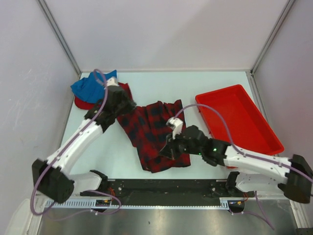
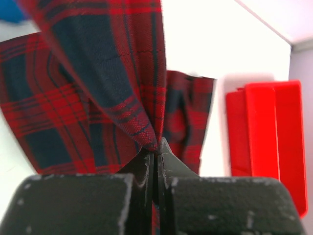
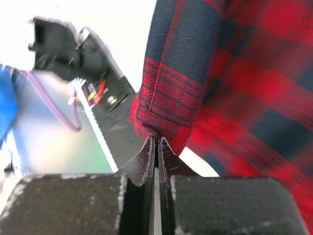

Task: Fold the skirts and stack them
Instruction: Fold the skirt at the center of the board.

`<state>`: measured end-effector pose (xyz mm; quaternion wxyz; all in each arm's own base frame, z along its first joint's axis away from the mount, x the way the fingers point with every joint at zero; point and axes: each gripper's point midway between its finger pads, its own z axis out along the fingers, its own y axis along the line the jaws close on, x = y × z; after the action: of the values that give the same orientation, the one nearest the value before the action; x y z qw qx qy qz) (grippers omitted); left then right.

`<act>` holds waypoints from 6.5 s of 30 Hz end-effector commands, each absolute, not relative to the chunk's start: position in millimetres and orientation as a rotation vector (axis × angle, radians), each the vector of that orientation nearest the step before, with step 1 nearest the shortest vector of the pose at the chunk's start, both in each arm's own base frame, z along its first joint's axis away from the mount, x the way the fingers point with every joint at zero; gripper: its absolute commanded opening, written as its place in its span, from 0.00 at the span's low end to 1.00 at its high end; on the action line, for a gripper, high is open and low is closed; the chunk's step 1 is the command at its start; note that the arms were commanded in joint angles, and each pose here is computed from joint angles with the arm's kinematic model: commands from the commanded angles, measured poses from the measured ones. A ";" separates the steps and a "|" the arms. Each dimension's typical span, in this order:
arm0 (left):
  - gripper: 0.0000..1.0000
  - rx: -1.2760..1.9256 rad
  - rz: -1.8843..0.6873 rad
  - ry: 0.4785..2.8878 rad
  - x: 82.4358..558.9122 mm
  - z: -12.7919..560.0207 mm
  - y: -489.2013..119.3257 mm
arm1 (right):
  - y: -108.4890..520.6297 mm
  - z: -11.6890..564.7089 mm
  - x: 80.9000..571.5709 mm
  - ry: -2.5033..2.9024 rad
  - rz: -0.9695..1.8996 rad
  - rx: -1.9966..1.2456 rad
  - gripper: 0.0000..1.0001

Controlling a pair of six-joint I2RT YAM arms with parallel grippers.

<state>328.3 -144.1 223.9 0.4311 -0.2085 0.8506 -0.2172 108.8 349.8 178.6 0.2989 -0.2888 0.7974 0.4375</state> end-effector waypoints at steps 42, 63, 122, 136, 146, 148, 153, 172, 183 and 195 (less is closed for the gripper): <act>1.00 0.314 -0.748 2.255 381.7 189.4 -363.9 | 192.3 95.9 108.4 2.679 0.960 -0.094 0.63; 1.00 0.157 -0.659 2.411 371.0 87.3 -274.6 | 279.0 115.0 151.6 2.615 0.948 -0.112 1.00; 0.98 -0.134 -0.236 2.448 333.8 63.3 -142.8 | 181.6 68.1 194.7 2.506 0.369 0.490 1.00; 0.67 -0.032 -0.315 2.520 405.2 20.2 -181.2 | 169.6 16.3 188.7 2.594 0.285 0.495 0.84; 0.43 -0.197 -0.358 2.582 349.0 18.2 -166.4 | 195.3 32.4 244.3 2.459 0.461 0.171 0.08; 0.43 -0.264 -0.331 2.592 330.9 15.9 -156.1 | 193.7 35.2 259.5 2.449 0.446 0.040 0.05; 0.43 -0.414 -0.268 2.573 290.5 23.4 -129.2 | 210.0 49.8 295.3 2.426 0.421 -0.267 0.00; 1.00 -0.267 -0.230 2.352 263.3 145.7 -145.3 | 148.7 108.9 262.0 2.615 0.335 -0.188 0.00; 1.00 0.010 -0.740 2.452 148.7 125.4 -184.4 | 146.7 88.1 262.3 2.678 0.311 -0.190 0.00; 1.00 -0.191 -0.647 2.472 138.2 128.8 -153.7 | 142.1 80.6 258.2 2.683 0.293 -0.186 0.00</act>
<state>143.0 -152.7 135.2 0.3174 -0.0444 0.9136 -0.2503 258.1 147.6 80.2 0.2091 -0.0639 0.9690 0.1149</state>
